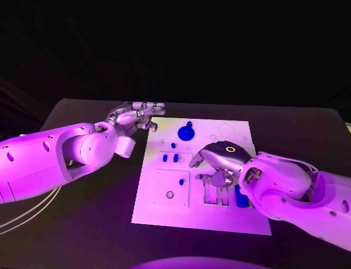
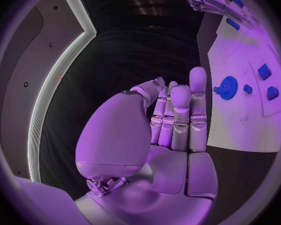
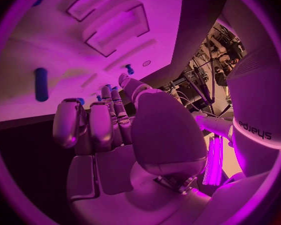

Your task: Assemble the parts on the task board

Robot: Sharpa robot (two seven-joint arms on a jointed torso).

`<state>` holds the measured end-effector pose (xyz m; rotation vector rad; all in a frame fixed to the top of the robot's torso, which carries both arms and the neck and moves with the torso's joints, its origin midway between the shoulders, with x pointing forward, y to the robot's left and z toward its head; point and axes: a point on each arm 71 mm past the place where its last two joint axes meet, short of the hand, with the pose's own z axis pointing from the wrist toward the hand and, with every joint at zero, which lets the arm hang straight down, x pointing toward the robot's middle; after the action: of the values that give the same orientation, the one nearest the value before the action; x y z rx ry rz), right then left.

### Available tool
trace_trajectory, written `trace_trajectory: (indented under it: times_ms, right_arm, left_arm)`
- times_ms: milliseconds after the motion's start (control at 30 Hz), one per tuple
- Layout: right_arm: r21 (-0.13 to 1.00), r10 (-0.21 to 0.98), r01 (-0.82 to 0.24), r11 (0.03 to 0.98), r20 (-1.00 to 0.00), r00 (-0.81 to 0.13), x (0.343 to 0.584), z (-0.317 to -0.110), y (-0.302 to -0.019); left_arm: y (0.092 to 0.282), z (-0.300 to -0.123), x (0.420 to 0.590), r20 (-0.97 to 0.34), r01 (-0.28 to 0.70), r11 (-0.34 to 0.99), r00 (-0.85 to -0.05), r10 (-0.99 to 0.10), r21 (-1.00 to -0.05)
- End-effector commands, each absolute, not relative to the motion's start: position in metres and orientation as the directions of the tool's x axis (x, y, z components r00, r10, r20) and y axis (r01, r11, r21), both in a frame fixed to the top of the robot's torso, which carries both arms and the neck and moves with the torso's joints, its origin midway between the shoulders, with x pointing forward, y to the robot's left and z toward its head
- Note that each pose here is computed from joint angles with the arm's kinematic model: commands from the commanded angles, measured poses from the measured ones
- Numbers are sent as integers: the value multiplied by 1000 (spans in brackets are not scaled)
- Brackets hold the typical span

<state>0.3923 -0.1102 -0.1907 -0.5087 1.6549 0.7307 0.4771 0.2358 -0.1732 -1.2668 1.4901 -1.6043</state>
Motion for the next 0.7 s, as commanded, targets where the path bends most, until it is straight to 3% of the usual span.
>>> trace_trajectory:
  times_ms: [33, 300, 700]
  right_arm:
    - [176, 78, -648, 741, -981, -177, 397, -181, -124]
    - [108, 24, -581, 807, -988, -150, 410, -176, -157]
    - [72, -26, -564, 822, -986, -162, 416, -180, -162]
  left_arm:
    - [235, -172, 476, 243, -169, -191, -382, -892, -967]
    - [235, -172, 475, 244, -169, -192, -383, -891, -967]
    - [235, -172, 475, 244, -171, -191, -387, -889, -967]
